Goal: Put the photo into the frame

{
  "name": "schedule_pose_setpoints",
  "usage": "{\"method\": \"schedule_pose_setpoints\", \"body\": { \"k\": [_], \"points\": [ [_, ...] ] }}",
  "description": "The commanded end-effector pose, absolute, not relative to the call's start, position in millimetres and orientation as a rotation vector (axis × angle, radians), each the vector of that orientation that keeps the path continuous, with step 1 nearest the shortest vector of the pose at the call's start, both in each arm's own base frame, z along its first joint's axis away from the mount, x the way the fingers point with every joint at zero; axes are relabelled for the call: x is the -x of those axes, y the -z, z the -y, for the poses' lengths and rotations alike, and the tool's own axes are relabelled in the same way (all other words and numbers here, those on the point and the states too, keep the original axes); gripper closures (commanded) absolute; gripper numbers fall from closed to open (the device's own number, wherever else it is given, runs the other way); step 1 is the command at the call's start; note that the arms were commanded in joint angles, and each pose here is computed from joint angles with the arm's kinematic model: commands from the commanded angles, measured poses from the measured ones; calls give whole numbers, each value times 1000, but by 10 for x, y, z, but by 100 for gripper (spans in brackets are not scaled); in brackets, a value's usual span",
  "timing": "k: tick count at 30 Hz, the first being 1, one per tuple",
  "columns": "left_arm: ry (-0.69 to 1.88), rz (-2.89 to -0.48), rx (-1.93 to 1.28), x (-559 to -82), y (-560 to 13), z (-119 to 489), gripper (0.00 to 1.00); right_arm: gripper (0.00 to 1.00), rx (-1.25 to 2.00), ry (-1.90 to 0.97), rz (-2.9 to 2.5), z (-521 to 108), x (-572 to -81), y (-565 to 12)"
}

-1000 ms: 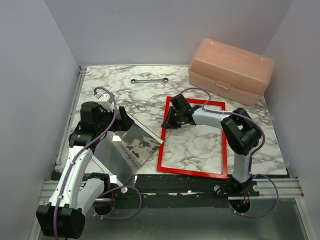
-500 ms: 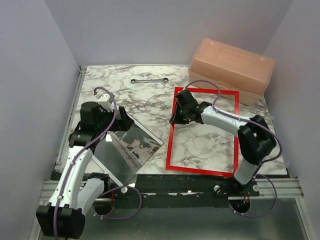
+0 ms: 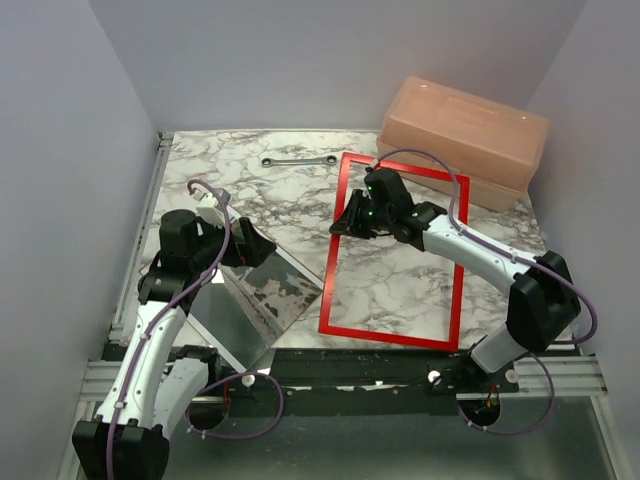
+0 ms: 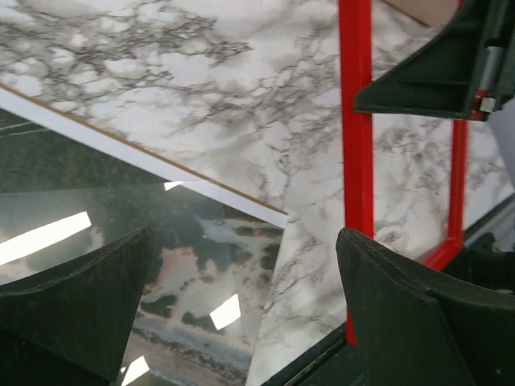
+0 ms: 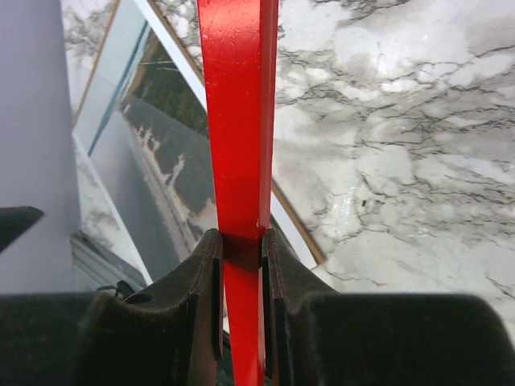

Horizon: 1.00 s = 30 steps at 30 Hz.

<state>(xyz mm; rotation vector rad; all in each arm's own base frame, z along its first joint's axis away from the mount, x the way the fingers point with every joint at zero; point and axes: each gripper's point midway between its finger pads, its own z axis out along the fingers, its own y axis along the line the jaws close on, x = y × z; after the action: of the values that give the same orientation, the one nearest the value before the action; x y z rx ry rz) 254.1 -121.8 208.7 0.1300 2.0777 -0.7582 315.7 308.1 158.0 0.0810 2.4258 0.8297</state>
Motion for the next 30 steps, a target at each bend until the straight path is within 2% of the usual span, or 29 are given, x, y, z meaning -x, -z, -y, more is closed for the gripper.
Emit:
{"method": "schedule_pose_setpoints", "body": {
  "k": [1,11,17,22,26,30],
  "points": [
    [1099,-1988,-167,-2257,-2220,1629,1,99,-71,-983,-2358,-3204,-3070,-1865],
    [1423,-2015,-196,-1870,-2139,2200,2,99,-58,-1149,-2307,-3313,-2935,-2087],
    [1504,-2046,-245,-1804,-1985,2385,9,99,-56,-1220,-2276,-3346,-2880,-2207],
    [1538,-2080,-270,-1779,-1892,2505,19,99,-53,-1274,-2265,-3379,-2830,-2257],
    [1544,-2096,-311,-1737,-1866,2608,23,99,-66,-1273,-2269,-3367,-2824,-2261],
    [1565,-2110,-327,-1699,-1837,2684,36,99,-69,-1279,-2268,-3365,-2814,-2281]
  ]
}}
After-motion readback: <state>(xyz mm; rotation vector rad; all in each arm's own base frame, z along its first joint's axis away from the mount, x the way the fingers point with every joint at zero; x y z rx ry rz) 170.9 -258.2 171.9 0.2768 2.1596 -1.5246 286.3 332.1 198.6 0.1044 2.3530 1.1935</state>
